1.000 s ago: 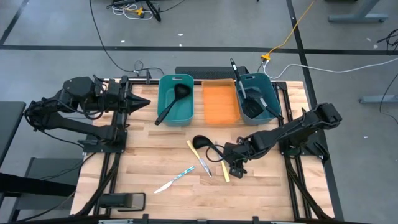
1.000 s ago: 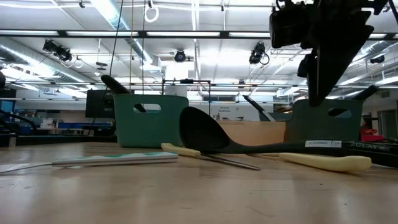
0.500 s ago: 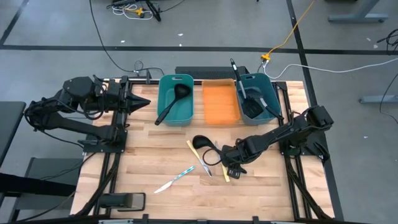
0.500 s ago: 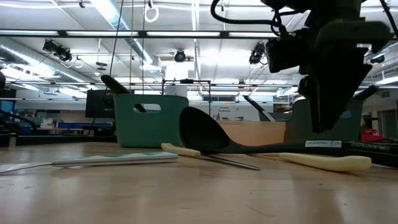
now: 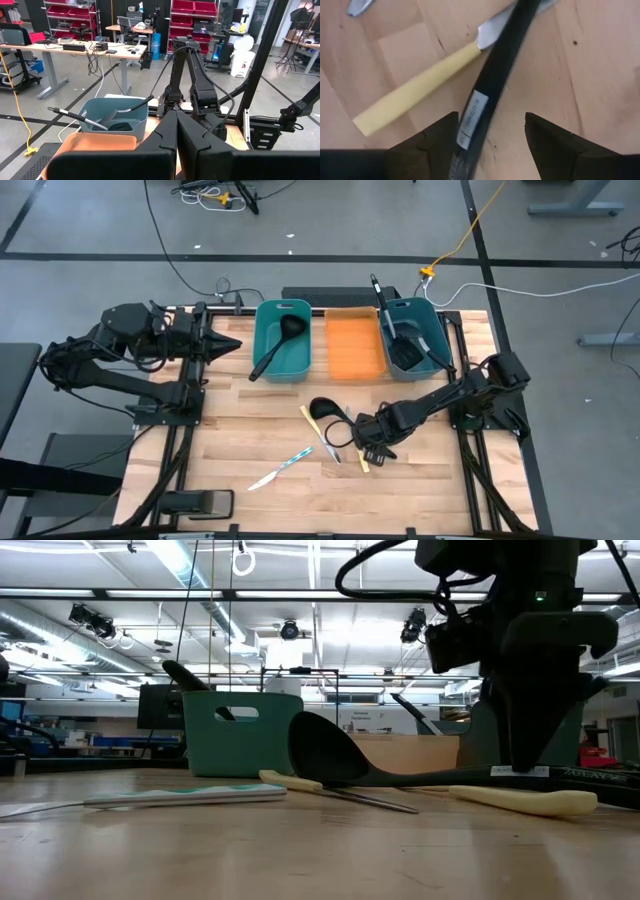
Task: Pick & Place Kitchen Items
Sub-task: Put the black serving spoon into the light green bin
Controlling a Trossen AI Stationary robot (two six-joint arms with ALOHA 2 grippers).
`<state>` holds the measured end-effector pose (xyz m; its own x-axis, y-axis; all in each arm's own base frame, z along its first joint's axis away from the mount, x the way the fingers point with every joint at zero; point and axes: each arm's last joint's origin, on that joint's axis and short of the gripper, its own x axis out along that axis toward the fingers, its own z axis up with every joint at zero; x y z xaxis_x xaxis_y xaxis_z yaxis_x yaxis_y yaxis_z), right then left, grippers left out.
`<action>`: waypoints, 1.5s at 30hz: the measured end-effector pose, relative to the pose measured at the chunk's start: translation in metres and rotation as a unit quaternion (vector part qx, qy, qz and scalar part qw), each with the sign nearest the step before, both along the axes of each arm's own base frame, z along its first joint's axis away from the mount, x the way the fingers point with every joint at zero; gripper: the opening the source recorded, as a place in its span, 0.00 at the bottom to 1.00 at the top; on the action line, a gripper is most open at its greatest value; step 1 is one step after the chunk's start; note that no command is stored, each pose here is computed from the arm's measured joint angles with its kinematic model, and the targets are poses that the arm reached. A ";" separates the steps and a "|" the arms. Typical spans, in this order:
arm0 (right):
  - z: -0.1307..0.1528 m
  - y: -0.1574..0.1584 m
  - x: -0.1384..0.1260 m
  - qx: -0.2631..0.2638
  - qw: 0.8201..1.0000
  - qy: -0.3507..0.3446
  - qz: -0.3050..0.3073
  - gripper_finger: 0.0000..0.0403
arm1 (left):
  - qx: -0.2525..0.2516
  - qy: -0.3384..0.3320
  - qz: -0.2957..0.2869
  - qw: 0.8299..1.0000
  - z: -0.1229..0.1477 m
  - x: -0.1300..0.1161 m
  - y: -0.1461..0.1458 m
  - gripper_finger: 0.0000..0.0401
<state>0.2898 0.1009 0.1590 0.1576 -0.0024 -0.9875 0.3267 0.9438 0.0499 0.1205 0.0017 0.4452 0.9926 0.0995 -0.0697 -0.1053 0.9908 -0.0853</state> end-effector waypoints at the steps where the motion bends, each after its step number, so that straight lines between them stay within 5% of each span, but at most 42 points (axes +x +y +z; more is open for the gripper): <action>1: 0.000 0.000 0.000 -0.001 1.000 0.002 0.000 0.59 | 0.000 0.001 0.000 1.000 0.000 0.000 0.000 0.01; 16: -0.013 0.001 0.003 -0.015 1.000 0.014 -0.005 0.58 | 0.000 0.002 0.000 1.000 0.000 0.000 0.000 0.01; 45: -0.014 0.000 0.003 -0.021 1.000 0.010 -0.002 0.43 | 0.000 0.008 0.000 1.000 -0.002 0.000 0.000 0.01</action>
